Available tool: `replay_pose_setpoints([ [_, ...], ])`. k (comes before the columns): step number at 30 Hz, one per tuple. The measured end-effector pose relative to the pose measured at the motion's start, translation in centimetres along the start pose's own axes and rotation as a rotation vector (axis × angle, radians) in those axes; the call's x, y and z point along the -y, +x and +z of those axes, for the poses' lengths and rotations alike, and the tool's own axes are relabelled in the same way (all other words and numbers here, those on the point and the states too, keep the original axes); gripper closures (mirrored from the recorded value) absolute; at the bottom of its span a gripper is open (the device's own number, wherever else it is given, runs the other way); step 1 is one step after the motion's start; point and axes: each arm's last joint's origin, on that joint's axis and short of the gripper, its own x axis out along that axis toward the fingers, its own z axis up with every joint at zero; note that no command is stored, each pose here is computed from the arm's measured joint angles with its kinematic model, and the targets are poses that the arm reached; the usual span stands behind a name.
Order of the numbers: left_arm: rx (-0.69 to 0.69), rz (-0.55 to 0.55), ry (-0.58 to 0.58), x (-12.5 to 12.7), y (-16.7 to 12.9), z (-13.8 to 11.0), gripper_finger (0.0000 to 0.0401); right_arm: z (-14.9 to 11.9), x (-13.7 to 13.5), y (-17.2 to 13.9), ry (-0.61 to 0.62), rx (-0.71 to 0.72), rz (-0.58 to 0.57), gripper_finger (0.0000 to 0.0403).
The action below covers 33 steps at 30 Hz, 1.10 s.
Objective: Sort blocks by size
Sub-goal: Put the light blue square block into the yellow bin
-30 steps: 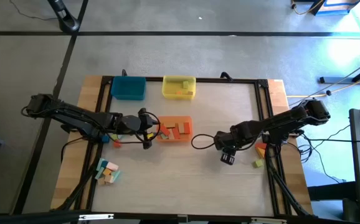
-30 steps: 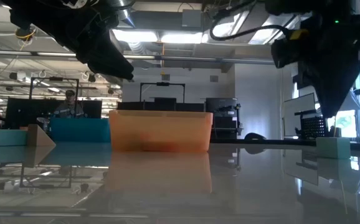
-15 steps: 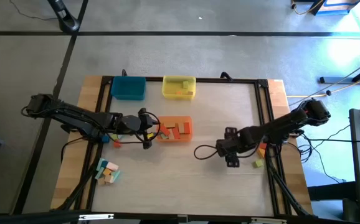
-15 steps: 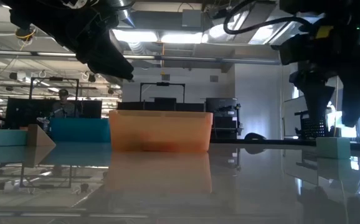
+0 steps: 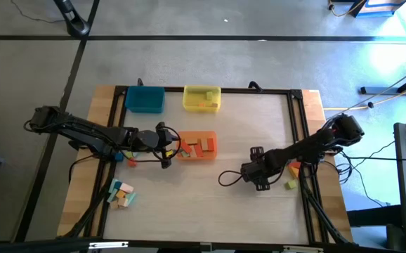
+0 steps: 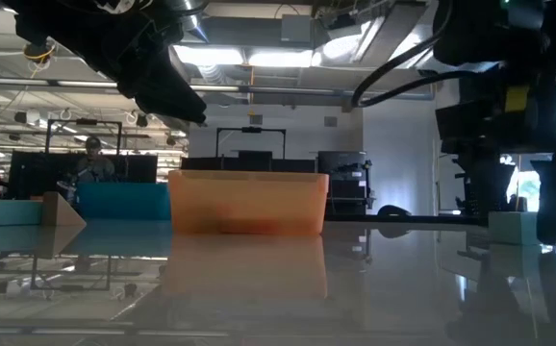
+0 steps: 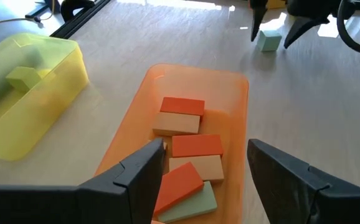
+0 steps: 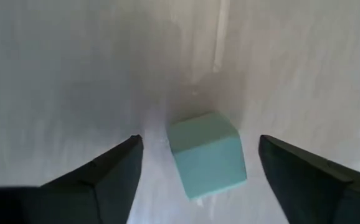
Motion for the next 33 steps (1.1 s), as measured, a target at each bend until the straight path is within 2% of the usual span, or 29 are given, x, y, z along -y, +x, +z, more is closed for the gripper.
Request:
replay_pose_setpoints([
  [10, 0.001, 0.000, -0.002, 0.0, 0.0, 0.0, 0.0182, 0.1, 0.0, 0.2, -0.007, -0.007, -0.022, 0.0271],
  [13, 0.002, 0.000, -0.002, 0.0, 0.0, 0.0, 0.0182, 0.3, 0.0, -0.3, -0.008, -0.033, -0.007, 0.0272],
  [17, 0.008, -0.002, -0.004, 0.0, 0.0, 0.1, 0.0182, 1.3, 0.1, -2.5, -0.004, -0.005, -0.009, 0.0272],
  [24, 0.035, -0.006, -0.006, 0.1, 0.0, 0.4, 0.0182, 4.3, 1.5, -6.8, 0.004, 0.273, -0.024, 0.0272],
  [29, 0.034, -0.006, -0.004, 0.1, 0.0, 0.4, 0.0182, 6.0, 4.0, -7.8, -0.016, 0.455, -0.128, 0.0272],
  [33, 0.052, -0.009, -0.008, 0.1, 0.0, 0.5, 0.0182, 7.1, 8.0, -7.7, 0.022, 0.536, -0.203, 0.0272],
])
